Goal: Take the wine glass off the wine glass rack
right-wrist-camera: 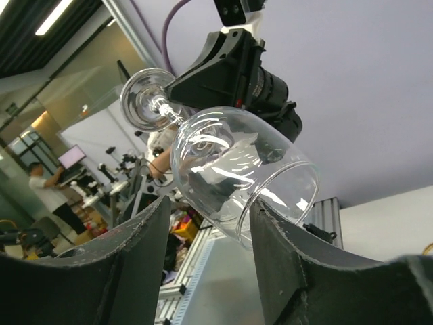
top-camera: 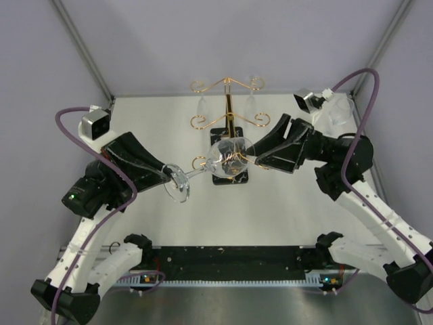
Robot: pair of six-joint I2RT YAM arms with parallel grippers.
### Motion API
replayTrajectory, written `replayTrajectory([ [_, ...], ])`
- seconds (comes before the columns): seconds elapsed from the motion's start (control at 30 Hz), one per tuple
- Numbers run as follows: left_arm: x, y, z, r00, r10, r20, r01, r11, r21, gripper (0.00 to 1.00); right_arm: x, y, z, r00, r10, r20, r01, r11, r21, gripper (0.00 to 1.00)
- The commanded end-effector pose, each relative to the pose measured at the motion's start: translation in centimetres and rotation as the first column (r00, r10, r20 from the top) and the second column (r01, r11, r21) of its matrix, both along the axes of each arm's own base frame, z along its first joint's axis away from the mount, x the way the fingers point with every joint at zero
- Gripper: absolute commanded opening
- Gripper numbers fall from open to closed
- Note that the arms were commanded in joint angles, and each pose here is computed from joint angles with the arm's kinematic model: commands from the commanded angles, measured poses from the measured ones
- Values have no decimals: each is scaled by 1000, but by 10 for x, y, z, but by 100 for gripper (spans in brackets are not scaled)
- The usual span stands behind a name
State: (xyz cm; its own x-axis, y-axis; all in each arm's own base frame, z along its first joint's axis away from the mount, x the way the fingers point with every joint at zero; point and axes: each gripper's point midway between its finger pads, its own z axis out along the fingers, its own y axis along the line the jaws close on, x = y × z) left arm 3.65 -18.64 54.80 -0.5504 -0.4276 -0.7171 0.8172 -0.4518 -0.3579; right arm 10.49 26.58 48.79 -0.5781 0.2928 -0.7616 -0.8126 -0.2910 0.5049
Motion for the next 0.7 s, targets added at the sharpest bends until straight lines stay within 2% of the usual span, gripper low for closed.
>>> replayTrajectory([
  [0.0,-69,30,14,929,34,369,46,978,-205,0,-21,-6,13,992,110,61,-116,989,96,48],
  [0.23,-71,31,14,927,35,375,47,977,-207,0,-25,-4,14,987,134,87,-143,984,109,42],
  [0.4,-70,31,13,929,33,368,47,978,-205,0,-29,-5,15,981,163,103,-176,975,134,19],
  [0.67,-70,30,11,931,52,362,26,978,-206,0,-40,-11,17,966,216,142,-240,953,186,18],
])
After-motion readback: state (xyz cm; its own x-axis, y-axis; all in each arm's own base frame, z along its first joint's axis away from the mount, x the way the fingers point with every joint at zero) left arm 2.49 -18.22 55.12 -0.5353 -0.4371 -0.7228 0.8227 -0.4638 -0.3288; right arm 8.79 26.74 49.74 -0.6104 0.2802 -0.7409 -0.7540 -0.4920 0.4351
